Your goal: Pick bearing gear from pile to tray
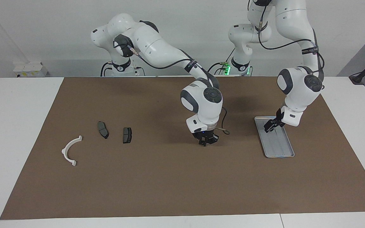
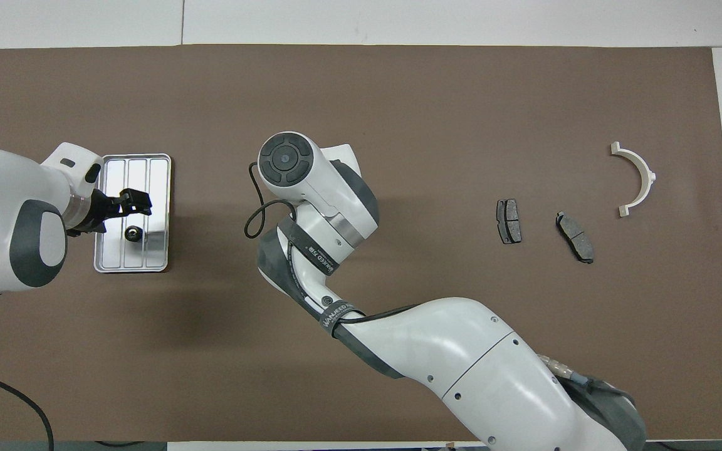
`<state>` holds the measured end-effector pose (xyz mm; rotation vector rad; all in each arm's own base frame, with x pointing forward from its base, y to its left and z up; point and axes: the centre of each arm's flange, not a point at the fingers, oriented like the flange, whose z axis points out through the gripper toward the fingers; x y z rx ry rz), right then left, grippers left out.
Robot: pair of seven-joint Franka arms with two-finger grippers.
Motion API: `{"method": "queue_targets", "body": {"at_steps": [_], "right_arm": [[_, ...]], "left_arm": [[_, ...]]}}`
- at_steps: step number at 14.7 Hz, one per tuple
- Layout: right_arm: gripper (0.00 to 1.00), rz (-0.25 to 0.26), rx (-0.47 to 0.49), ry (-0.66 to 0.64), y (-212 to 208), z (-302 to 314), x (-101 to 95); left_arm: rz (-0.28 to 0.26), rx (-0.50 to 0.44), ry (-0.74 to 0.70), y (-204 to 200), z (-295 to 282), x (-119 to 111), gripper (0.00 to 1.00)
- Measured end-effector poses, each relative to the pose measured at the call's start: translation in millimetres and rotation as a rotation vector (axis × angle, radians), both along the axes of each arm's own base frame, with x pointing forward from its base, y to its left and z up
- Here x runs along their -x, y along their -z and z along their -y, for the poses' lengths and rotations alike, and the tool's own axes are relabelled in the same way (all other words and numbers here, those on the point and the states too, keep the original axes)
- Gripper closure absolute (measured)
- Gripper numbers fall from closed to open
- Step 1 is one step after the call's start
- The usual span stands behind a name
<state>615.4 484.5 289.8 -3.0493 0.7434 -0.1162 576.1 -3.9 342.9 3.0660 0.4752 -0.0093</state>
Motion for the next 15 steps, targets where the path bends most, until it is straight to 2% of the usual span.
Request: {"method": "queue_targets", "body": {"at_steps": [4, 6, 7, 10, 12, 15], "right_arm": [[0.3, 0.0, 0.036, 0.002, -0.4, 14.5, -8.9], [0.07, 0.005, 0.053, -0.042, -27.8, 34.7, -23.3], [0.0, 0.008, 0.058, -0.076, -55.7, 53.6, -34.7], [0.0, 0.033, 0.067, -0.212, -148.5, 130.9, -64.4], [0.0, 0.041, 0.079, -0.329, -200.5, 200.0, -80.0], [0.0, -0.002, 0.066, -0.455, -255.7, 298.4, -84.1]], "left_arm": [[0.016, 0.004, -0.051, -25.7, 29.1, -12.7, 0.0], [0.019, 0.006, -0.075, -31.9, 51.6, -16.1, 0.0], [0.024, 0.007, -0.083, -34.4, 59.8, -18.3, 0.0], [0.041, 0.015, -0.118, -42.5, 93.3, -23.4, 0.0], [0.048, 0.027, -0.147, -45.3, 137.8, -28.8, 0.0], [0.032, 0.024, -0.161, -31.6, 231.5, -32.9, 0.0]]}}
